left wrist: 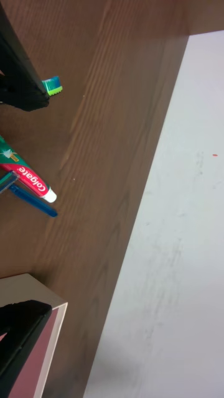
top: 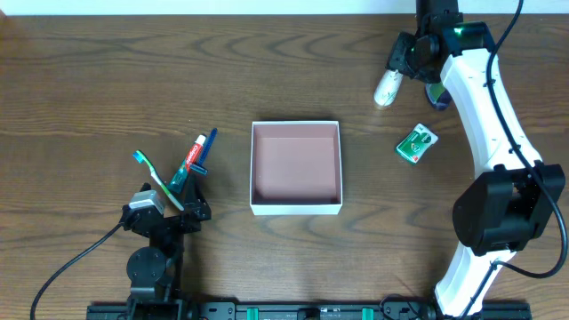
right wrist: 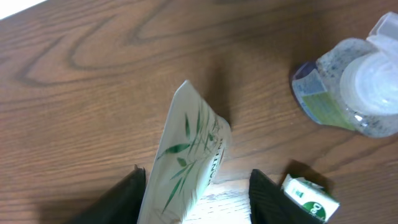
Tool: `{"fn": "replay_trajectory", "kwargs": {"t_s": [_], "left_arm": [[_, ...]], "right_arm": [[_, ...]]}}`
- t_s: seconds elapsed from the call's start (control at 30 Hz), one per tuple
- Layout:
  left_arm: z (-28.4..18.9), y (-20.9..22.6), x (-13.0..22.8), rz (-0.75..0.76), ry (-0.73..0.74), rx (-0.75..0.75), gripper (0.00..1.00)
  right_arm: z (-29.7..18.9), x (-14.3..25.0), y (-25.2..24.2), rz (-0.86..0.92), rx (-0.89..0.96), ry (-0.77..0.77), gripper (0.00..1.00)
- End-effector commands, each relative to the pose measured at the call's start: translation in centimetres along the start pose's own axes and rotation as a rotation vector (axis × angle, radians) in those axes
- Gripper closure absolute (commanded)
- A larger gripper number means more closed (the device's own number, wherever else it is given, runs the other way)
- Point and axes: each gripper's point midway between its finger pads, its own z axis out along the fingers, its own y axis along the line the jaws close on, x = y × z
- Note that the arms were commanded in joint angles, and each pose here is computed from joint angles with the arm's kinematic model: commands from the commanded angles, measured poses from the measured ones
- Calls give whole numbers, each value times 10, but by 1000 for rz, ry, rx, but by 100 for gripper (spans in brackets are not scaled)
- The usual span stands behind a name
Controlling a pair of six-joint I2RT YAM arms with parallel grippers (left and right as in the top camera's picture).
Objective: Pack container
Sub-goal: 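Reach the right gripper to the white Pantene tube and grasp it, then carry the Pantene tube with the right gripper over the box and lower it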
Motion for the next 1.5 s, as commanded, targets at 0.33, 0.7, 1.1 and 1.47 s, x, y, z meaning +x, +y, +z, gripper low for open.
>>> {"fn": "replay_trajectory", "kwargs": {"t_s": [0.33, 0.7, 1.1, 1.47], "left_arm": [[1, 8, 16, 22, 44, -31, 2], [1, 8, 16, 22, 44, -31, 2], [1, 8, 16, 22, 44, -31, 2], [1, 8, 16, 22, 44, -31, 2]], "right_arm": [[-4, -5, 3, -42, 4, -24, 99], [-66, -23, 13, -237, -42, -142, 99], [-208, 33, 79, -428, -216, -293, 99], [-220, 111, 139, -487, -310, -184, 99]]}}
